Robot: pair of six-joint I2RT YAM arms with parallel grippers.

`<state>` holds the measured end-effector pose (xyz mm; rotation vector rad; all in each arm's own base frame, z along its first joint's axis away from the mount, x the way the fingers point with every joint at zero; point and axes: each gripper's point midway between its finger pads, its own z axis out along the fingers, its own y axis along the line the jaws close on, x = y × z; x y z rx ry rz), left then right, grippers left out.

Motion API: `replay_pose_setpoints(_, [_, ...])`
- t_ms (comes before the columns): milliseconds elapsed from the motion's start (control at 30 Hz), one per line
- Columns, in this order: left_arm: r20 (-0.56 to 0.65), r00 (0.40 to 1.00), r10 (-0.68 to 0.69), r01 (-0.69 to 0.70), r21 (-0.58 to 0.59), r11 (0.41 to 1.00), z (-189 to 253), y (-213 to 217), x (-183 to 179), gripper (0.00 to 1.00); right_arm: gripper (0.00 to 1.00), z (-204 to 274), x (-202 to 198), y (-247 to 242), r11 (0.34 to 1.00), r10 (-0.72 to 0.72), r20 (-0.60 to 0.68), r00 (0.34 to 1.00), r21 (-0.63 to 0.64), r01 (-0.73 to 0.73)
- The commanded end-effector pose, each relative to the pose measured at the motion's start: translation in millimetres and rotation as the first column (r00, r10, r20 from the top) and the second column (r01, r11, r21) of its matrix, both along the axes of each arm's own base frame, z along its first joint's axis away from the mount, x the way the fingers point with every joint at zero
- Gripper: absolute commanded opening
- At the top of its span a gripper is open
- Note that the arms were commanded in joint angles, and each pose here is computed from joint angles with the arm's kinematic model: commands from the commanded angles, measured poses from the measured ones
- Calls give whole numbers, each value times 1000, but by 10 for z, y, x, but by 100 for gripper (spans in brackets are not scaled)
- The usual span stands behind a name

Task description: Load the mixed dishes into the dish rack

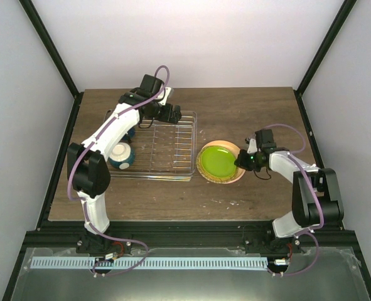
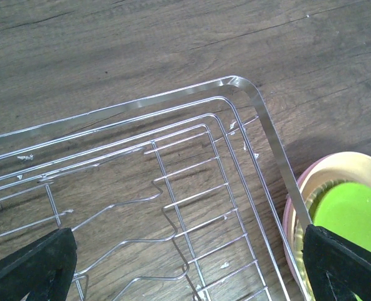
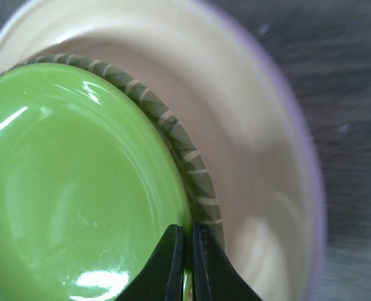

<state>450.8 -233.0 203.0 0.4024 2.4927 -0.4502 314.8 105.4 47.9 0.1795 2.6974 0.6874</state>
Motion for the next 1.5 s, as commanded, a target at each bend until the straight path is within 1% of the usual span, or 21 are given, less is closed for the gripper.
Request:
replay_pose_setpoints(0, [-5, 1000, -9, 9, -23, 1000, 2, -68, 36, 100, 1, 168, 195, -244, 997, -55, 43, 998, -56, 57])
replay_pose_setpoints(133, [-9, 1000, -13, 13, -34, 999, 8, -90, 33, 100, 1, 323, 347, -244, 998, -70, 90, 994, 0, 70])
replay_pose_setpoints(333, [-11, 1000, -18, 18, -39, 999, 3, -103, 32, 100, 1, 560, 520, -211, 983, -109, 148, 983, 165, 84])
replay_pose_setpoints(433, [-12, 1000, -18, 18, -39, 999, -2, -107, 39, 100, 1, 657, 605, -174, 977, -104, 172, 980, 202, 68])
replay_pose_setpoints(633, [-16, 1000, -26, 25, -43, 999, -32, -128, 46, 100, 1, 813, 736, -140, 974, -87, 211, 974, 221, 40])
replay_pose_setpoints(833, [-18, 1000, -20, 19, -38, 999, -69, -123, 67, 100, 1, 1081, 933, -124, 973, -77, 275, 958, 229, 12])
replay_pose_setpoints(1067, [-20, 1000, -15, 15, -35, 999, -90, -116, 81, 100, 1, 1516, 1300, -120, 981, -16, 424, 905, 181, -67])
replay_pose_setpoints(1100, [5, 1000, -14, 14, -47, 999, 25, -136, 115, 100, 1, 1579, 1342, -108, 980, -8, 444, 896, 180, -81])
replay_pose_setpoints(1233, [24, 1000, 12, -10, -54, 999, 113, -96, 142, 100, 1, 1816, 1499, -62, 975, 16, 527, 850, 180, -130])
replay_pose_setpoints(1333, [35, 998, 44, -41, -85, 996, 238, -20, 180, 100, 1, 1904, 1598, -29, 972, 31, 567, 823, 175, -157])
replay_pose_setpoints(1467, [48, 994, 95, -88, -133, 987, 408, 146, 251, 100, 1, 2016, 1694, 75, 969, 81, 627, 774, 131, -208])
